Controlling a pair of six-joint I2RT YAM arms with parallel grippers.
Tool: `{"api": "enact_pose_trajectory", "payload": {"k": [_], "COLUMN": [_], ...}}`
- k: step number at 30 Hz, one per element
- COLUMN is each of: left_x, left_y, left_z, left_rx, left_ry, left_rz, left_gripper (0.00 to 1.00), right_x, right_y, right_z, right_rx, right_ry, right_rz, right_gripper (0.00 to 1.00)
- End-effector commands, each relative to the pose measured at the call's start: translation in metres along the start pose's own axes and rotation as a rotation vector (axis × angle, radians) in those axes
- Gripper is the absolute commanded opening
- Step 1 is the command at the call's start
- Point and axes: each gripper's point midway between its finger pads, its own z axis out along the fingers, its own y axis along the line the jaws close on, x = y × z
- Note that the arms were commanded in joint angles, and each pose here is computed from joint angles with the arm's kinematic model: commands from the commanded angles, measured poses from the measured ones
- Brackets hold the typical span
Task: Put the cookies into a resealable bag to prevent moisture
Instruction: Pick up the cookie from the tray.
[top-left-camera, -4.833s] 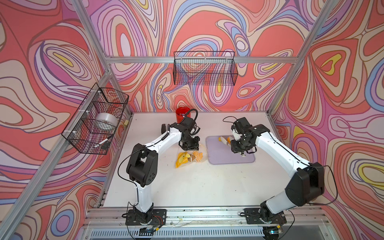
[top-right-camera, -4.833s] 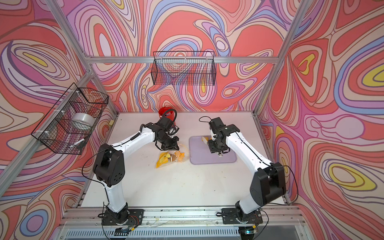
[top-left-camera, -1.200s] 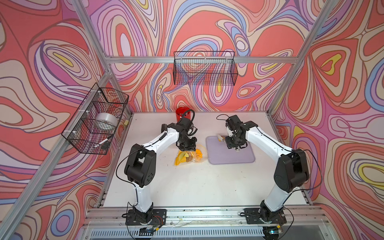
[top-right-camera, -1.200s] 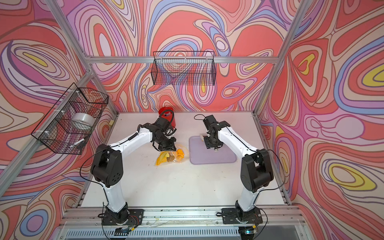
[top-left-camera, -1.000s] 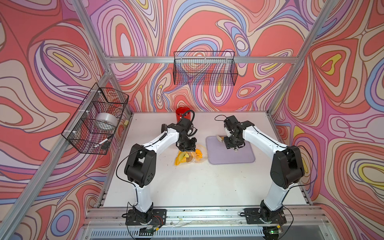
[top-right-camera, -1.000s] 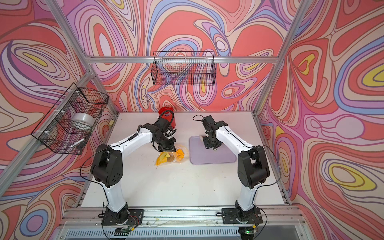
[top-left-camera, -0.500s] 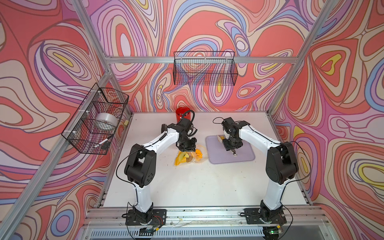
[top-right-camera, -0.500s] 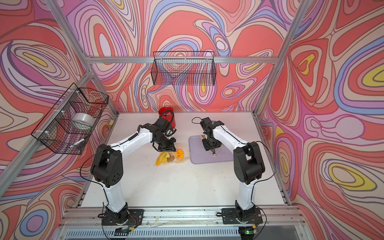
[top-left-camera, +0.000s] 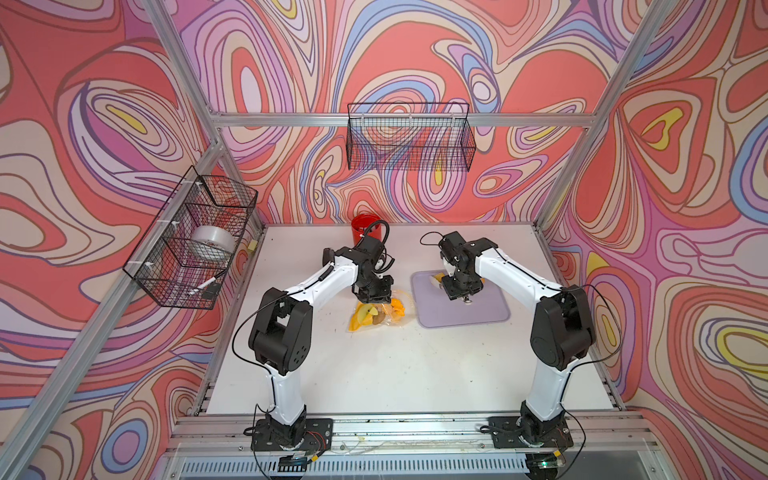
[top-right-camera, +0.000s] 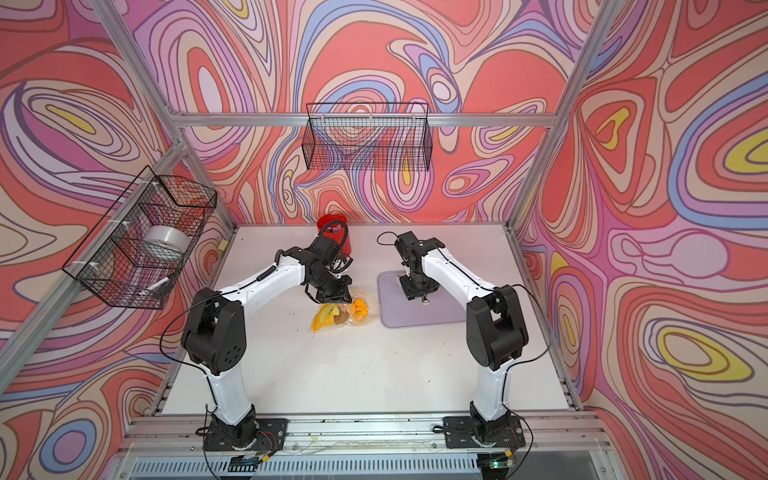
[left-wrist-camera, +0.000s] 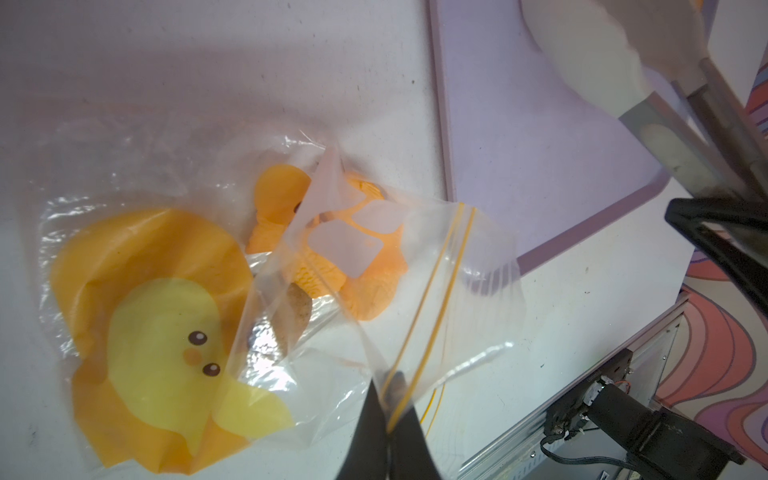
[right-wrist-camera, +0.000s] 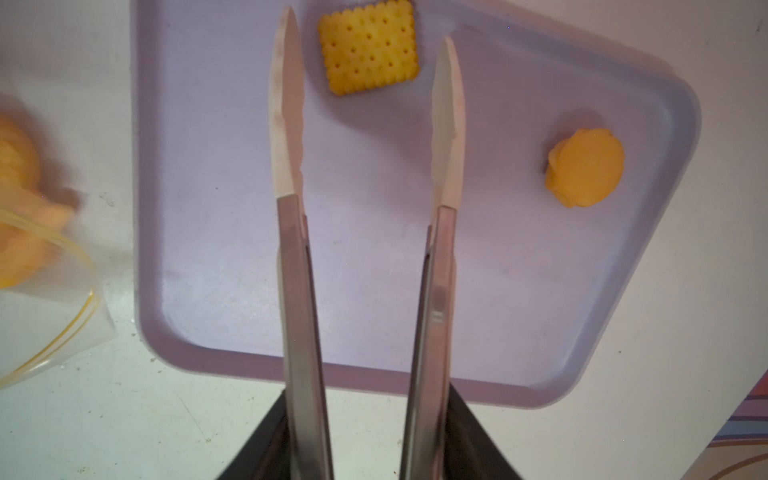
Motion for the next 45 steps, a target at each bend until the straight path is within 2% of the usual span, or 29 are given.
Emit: {"api": "enact_pose_trajectory", "payload": {"k": [1, 8, 12, 24, 30, 36, 45], "left_x": [0.004, 0.002, 0.003, 0.003, 0.003, 0.002, 0.002], "left_y": [0.003, 0.003, 0.002, -0.002, -0.004, -0.009, -0.012], "left_z": [-0.003, -0.001, 0.0, 0.002, 0.004, 0.005, 0.0], "left_rx": [-0.003, 0.0, 0.006, 0.024, 0.04, 0.057, 0.064], "left_ry": [0.007, 0.009, 0.014, 0.02, 0.026, 0.027, 0.023], "left_rz": [-0.011, -0.012, -0.014, -0.007, -0.009, -0.006, 0.002], "left_gripper": [0.0, 0.0, 0.0, 0.0, 0.0, 0.0, 0.0], "right_x": [-0.004, 0.0, 0.0, 0.004, 0.032, 0.054, 0.064], "right_y": [-0.002, -0.002, -0.002, -0.009, 0.007, 0.055, 0.099], "right_z": [-0.011, -0.001, 0.004, -0.047, -0.066, -0.088, -0.081], "right_rx": [0.012, 0.017, 0.026, 0.015, -0.105, -0.322, -0.45], "right_ry": [-0.027, 0.012, 0.037, -0.096, -0.102, -0.129, -0.087], "right_rz": [-0.02, -0.036, -0.046, -0.017, -0.035, -0.13, -0.195], "right_gripper": [0.5, 0.49, 0.43, 0.36, 0.37, 0.37, 0.38]}}
